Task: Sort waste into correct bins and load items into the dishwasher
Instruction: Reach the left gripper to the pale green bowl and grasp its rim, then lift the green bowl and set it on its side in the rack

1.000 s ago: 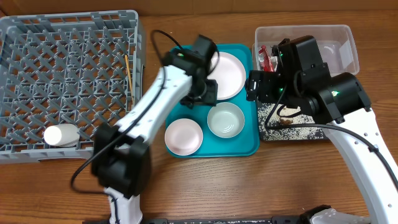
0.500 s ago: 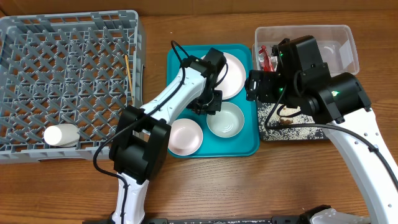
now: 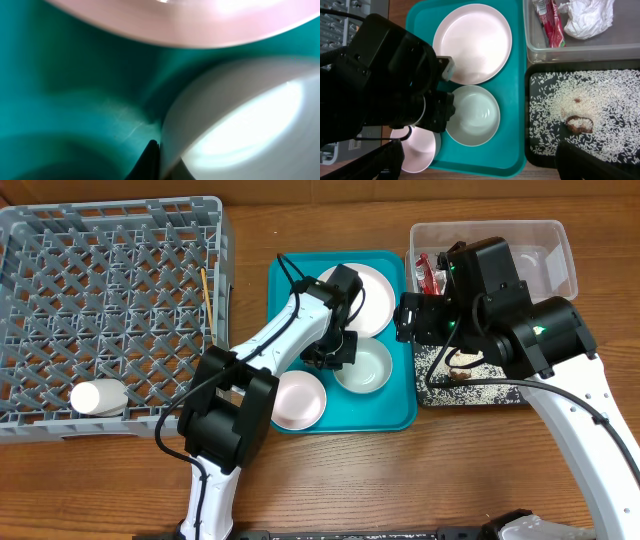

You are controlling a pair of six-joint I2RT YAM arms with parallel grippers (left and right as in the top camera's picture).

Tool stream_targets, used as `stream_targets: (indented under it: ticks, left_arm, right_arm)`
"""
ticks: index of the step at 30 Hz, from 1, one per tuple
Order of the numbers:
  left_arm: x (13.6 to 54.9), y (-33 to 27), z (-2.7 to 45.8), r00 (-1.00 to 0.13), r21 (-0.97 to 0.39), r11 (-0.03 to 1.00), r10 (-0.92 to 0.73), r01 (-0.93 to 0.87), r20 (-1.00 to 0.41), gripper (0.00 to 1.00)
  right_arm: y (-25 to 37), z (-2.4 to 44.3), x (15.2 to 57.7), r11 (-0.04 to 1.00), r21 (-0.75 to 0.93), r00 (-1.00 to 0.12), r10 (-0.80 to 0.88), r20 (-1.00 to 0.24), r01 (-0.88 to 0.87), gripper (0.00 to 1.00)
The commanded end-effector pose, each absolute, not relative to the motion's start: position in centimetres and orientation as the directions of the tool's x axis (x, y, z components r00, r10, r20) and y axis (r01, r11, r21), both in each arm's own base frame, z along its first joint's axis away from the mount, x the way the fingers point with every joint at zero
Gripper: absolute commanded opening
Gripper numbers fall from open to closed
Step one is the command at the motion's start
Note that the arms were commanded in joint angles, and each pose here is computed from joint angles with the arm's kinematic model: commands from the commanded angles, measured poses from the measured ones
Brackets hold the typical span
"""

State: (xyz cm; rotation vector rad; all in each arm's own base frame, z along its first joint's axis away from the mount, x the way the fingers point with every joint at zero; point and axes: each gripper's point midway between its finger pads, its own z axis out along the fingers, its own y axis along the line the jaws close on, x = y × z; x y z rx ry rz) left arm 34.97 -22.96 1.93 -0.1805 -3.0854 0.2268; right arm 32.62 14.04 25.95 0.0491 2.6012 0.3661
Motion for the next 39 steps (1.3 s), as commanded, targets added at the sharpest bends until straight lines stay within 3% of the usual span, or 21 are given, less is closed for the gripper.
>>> stream_targets:
  ticks: [1,8,12,15,19,23,34,39]
  left_arm:
    - [34.9,-23.2,1.5,-0.990,-0.153,0.980,0.134,0.126,0.042,0.04]
    - [37.4,-23.0,9.7,-0.992,-0.186,0.976,0.105,0.116,-0.069,0.04]
    - [39.4,-17.4,17.1,-0.975,-0.039,0.998,0.028,0.038,-0.222,0.04]
    - [40.1,-10.7,21.9,-0.930,0.139,0.982,-0.071,-0.129,-0.362,0.04]
    - [38.4,-0.8,27.6,-0.823,0.391,0.815,-0.173,-0.428,-0.541,0.04]
    - [36.5,5.9,31.7,-0.748,0.543,0.592,-0.162,-0.596,-0.644,0.04]
    - [36.3,13.8,28.5,-0.784,0.713,0.331,-0.191,-0.618,-0.591,0.04]
    - [37.3,14.1,25.9,-0.810,0.753,0.301,-0.176,-0.586,-0.560,0.04]
  right_arm:
    - [14.0,26.6,32.9,0.960,0.277,-0.860,0.112,-0.498,-0.035,0.98]
    - [14.1,26.6,33.0,0.960,0.278,-0.858,0.113,-0.501,-0.036,0.98]
    - [14.0,26.6,32.9,0.960,0.277,-0.860,0.112,-0.498,-0.035,0.98]
    - [14.1,26.6,32.9,0.960,0.277,-0.859,0.112,-0.499,-0.035,0.98]
    - [14.1,26.7,33.0,0.960,0.279,-0.858,0.113,-0.502,-0.036,0.98]
    - [14.1,26.7,33.1,0.959,0.280,-0.856,0.114,-0.504,-0.037,0.98]
    - [14.2,26.9,33.3,0.958,0.284,-0.850,0.116,-0.513,-0.041,0.98]
    - [14.2,26.9,33.3,0.958,0.284,-0.850,0.116,-0.514,-0.041,0.98]
